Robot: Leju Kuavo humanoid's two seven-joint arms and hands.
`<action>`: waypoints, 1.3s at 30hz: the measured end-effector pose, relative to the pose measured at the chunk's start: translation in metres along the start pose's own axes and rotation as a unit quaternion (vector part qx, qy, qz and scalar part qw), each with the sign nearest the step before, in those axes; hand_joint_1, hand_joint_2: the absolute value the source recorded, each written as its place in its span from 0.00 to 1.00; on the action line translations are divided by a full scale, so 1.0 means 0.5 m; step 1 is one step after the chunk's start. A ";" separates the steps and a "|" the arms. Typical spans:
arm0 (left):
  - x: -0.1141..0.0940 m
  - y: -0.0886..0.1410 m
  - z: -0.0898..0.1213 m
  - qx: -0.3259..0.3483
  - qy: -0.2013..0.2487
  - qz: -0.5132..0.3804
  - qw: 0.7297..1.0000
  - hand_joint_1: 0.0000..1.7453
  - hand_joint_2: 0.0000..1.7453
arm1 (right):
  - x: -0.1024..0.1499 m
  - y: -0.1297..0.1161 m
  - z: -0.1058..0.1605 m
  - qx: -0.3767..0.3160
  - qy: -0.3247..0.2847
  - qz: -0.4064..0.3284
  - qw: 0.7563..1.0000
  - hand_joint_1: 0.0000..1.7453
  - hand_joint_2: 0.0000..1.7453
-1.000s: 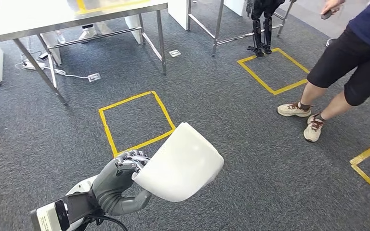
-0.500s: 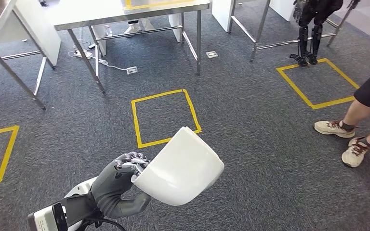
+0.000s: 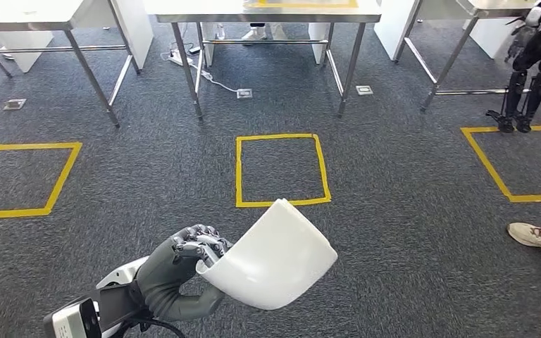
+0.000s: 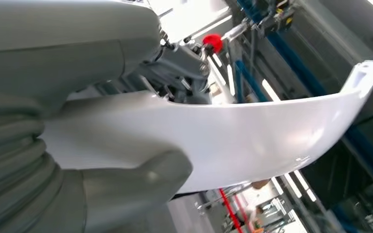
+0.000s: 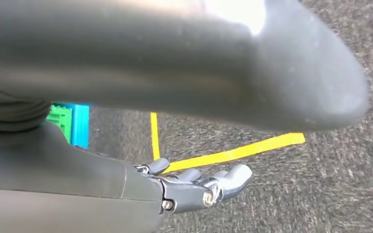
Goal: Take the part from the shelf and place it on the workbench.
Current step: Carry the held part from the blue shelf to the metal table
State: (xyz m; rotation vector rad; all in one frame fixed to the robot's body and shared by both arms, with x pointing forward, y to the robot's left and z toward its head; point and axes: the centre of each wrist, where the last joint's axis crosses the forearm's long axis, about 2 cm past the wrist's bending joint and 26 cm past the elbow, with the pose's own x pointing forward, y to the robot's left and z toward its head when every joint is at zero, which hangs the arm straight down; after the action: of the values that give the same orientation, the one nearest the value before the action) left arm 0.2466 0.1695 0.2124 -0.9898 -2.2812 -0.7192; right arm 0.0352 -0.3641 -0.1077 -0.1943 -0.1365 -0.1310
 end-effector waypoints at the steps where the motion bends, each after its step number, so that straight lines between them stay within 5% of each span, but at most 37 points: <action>1: 0.000 -0.001 0.001 0.000 0.001 0.001 1.000 1.00 1.00 | -0.001 0.000 0.000 0.000 0.001 0.000 1.000 0.00 0.00; 39: -0.002 -0.004 0.001 -0.015 -0.002 0.000 1.000 1.00 1.00 | -0.004 0.013 0.001 0.005 0.010 -0.007 1.000 0.00 0.00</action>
State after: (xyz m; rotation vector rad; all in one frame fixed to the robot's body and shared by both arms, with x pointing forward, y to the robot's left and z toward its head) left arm 0.2452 0.1682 0.2108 -1.0067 -2.2806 -0.7532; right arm 0.0339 -0.3573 -0.1087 -0.1829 -0.1176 -0.1468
